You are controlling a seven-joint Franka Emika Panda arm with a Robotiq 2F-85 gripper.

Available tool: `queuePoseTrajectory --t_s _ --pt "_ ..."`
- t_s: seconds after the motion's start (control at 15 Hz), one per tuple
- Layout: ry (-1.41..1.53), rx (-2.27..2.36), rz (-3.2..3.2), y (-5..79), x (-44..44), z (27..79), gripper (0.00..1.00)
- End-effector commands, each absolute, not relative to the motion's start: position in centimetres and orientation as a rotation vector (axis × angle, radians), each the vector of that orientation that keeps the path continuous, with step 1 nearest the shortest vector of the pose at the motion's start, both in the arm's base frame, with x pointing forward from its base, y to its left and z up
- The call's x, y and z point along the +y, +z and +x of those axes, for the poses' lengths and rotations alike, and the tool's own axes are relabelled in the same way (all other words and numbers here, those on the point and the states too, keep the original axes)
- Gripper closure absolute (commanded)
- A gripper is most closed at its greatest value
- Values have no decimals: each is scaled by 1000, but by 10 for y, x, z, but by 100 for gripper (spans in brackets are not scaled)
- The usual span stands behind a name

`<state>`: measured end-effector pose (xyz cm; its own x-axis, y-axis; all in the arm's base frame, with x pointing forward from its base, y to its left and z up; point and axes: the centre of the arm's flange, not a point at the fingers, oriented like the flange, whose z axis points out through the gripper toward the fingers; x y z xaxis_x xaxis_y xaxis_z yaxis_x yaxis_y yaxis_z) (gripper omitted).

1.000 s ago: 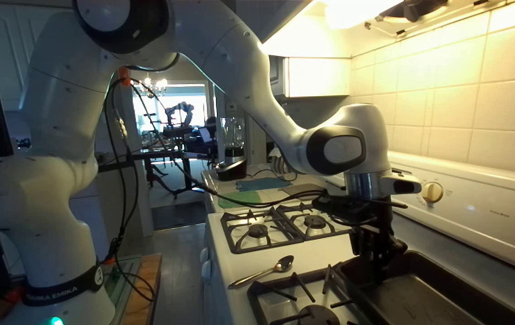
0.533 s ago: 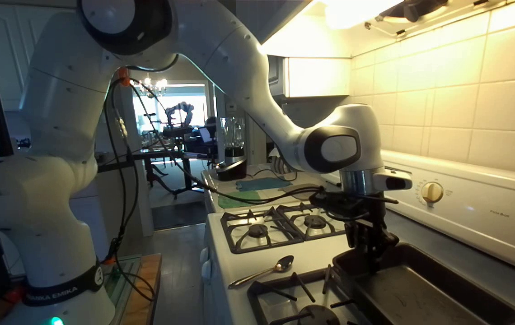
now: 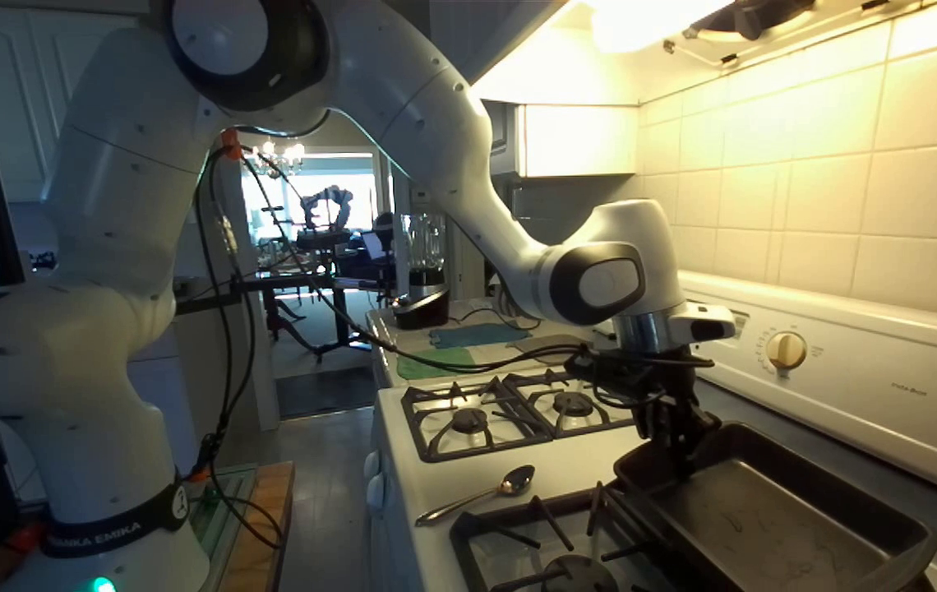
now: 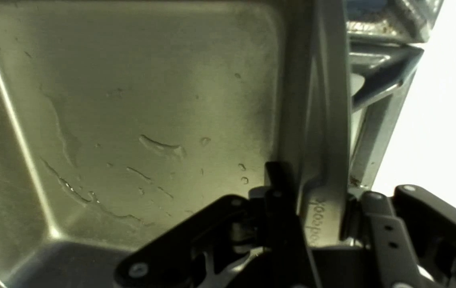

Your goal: Put the baking tray on the stove, then place the spoon in it

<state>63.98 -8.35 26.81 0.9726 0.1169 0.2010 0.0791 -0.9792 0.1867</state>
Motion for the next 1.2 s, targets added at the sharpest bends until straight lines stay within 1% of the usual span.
queuePoseTrajectory --t_s 0.0,0.6,0.67,0.8,0.93,1.0,1.13 --pt "397 132 2950 262 -73 642 99" --pt "440 137 2957 260 -66 645 99" --pt "441 138 2955 260 -66 645 85" --pt "448 139 2951 260 -65 645 63" --pt "452 138 2951 259 -65 646 54" --pt "454 137 2951 260 -65 646 53" --pt "460 136 2950 261 -66 646 46"
